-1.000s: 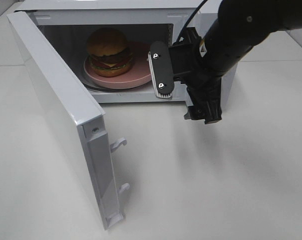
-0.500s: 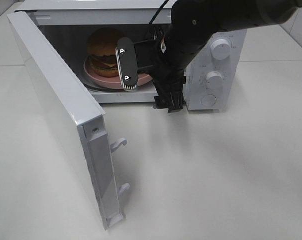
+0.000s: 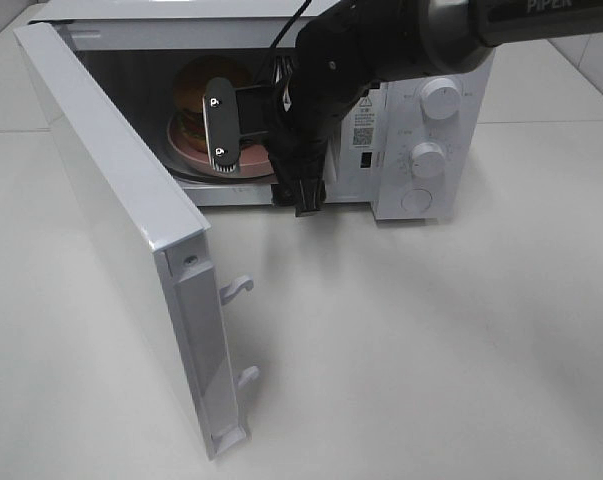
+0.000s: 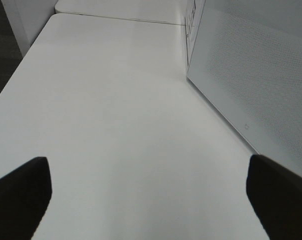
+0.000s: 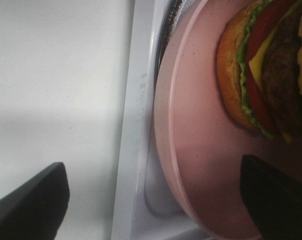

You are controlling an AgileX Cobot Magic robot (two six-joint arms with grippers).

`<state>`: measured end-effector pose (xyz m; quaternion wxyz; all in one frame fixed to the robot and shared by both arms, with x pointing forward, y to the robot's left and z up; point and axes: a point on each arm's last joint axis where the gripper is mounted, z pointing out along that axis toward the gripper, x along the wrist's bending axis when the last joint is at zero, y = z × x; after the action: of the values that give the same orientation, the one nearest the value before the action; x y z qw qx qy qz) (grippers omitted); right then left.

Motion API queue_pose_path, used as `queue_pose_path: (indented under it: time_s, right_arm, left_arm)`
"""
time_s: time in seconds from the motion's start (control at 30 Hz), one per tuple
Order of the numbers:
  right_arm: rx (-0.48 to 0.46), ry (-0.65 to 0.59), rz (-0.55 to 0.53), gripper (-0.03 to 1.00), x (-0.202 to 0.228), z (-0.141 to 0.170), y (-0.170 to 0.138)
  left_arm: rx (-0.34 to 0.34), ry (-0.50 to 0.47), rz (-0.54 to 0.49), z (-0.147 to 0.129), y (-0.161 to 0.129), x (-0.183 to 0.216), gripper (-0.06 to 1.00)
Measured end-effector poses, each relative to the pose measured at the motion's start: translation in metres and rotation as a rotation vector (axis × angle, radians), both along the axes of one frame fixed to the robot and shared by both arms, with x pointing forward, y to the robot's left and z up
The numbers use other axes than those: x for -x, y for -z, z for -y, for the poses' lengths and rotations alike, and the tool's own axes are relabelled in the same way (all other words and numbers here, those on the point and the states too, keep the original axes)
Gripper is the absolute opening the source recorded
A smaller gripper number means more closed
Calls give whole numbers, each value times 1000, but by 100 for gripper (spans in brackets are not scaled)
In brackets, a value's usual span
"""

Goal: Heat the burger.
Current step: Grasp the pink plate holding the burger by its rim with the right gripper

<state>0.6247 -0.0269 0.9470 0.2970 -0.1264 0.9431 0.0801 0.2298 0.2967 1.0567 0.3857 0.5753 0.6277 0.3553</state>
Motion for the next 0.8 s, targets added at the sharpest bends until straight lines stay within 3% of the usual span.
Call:
queue_pose_path:
  time_s: [0.43,0.8]
  right_arm:
    - [-26,20,7,82,-24,-18,24]
    - [-52,52,-21,79,-35,-27,53]
  left_arm:
    - [-5,-3,0,0,0,0,97]
    - [-58,-41,-3,-6,0,0,97]
